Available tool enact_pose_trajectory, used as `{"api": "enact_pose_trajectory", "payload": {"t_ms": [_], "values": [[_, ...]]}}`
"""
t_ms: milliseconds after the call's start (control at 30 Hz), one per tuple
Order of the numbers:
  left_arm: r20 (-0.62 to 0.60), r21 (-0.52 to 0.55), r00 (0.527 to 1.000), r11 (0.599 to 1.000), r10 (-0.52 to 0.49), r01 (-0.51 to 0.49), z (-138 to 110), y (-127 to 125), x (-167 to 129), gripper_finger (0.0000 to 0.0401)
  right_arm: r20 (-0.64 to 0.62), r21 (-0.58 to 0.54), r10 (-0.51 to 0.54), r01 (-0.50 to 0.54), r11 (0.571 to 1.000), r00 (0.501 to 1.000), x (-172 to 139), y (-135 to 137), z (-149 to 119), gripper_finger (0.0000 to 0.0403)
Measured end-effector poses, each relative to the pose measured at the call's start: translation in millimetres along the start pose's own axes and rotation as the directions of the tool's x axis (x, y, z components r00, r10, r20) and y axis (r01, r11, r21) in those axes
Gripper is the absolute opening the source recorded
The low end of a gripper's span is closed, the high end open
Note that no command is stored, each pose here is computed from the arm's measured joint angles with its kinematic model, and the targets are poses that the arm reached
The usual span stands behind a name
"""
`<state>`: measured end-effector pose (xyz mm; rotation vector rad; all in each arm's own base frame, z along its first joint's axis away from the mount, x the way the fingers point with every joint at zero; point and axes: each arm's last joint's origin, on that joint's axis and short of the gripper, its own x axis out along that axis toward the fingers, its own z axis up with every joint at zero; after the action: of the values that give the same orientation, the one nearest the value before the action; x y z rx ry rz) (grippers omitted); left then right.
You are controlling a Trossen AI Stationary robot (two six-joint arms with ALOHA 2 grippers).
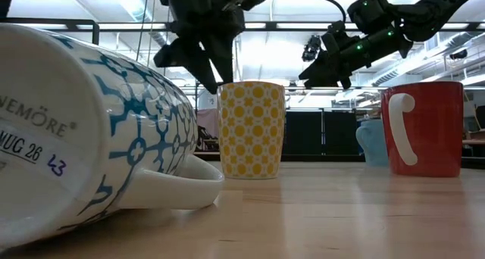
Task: Place coffee mugs
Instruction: Put the yellow patterned mug on the shelf
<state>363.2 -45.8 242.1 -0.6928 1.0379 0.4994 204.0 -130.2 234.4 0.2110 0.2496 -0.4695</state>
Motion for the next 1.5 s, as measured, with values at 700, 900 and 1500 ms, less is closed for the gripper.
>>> {"api": "enact_pose_trajectory", "payload": {"t_ms": [700, 900, 1500], "values": [[-0.055, 0.183, 0.994, 0.980, 0.092, -0.081, 5, 11, 30, 0.0113, -0.001, -0.001, 0.001, -0.001, 1.000, 1.000, 0, 0, 0, 0.0207], [-0.058, 0.357, 0.993, 0.931, 0.101, -0.074, 20, 24, 31, 0.0042, -0.002, 0.000, 0.001, -0.001, 1.000, 1.000, 0, 0, 0, 0.0207], [-0.034, 0.542, 0.985, 0.831, 0.171, -0.125, 56, 53, 24, 0.0026, -0.002, 0.001, 0.000, 0.000, 1.000, 1.000, 0, 0, 0, 0.0207]]}}
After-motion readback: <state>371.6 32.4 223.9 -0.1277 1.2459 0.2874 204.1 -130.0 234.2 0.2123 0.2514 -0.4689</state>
